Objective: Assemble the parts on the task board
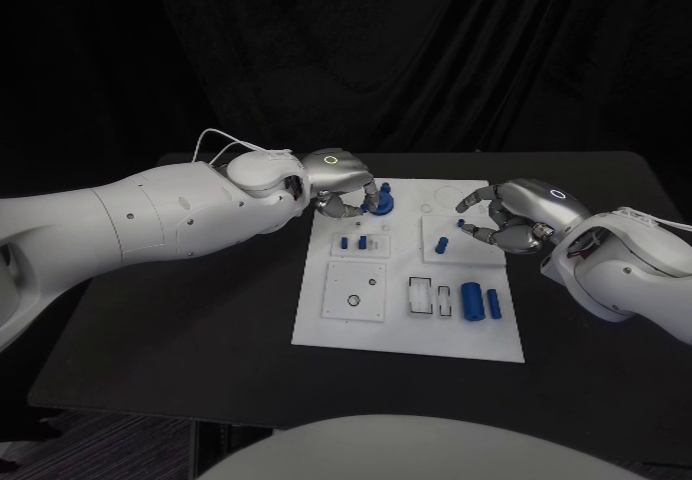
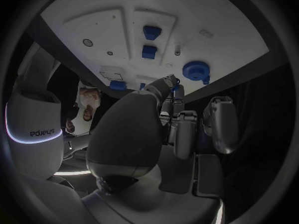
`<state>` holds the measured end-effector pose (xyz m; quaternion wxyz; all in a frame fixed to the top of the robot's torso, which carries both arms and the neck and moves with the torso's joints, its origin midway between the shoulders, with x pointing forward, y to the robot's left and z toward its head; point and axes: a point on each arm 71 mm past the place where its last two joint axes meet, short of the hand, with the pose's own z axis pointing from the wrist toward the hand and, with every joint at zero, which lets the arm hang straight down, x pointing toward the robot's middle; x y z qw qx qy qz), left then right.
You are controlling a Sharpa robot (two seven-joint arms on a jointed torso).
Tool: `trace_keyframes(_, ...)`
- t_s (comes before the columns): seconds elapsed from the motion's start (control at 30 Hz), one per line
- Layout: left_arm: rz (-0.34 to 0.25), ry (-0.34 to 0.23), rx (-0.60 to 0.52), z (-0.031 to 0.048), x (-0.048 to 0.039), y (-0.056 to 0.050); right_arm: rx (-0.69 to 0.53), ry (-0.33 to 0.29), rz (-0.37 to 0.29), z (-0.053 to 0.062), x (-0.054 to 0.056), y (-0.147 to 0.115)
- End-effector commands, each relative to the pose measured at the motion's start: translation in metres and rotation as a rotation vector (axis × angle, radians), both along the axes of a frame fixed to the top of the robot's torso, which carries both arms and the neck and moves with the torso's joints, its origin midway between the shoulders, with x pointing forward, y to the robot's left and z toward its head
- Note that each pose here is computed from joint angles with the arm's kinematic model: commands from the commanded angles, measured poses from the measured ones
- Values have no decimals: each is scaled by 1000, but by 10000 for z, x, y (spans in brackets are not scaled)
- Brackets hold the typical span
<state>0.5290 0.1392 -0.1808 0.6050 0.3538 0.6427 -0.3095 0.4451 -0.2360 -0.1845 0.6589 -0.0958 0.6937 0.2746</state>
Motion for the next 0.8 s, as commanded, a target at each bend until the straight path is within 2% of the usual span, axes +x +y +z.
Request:
trace_keyframes(0.03, 3, 32, 25, -23, -7, 16, -2, 8, -12, -1, 7, -8)
trace_keyframes(0.27, 21, 58, 43, -102, 7, 35, -4, 11, -12, -5, 5, -8)
trace_keyframes(0.8, 49, 93, 73, -215, 51, 33, -6, 15, -9, -9, 4, 4)
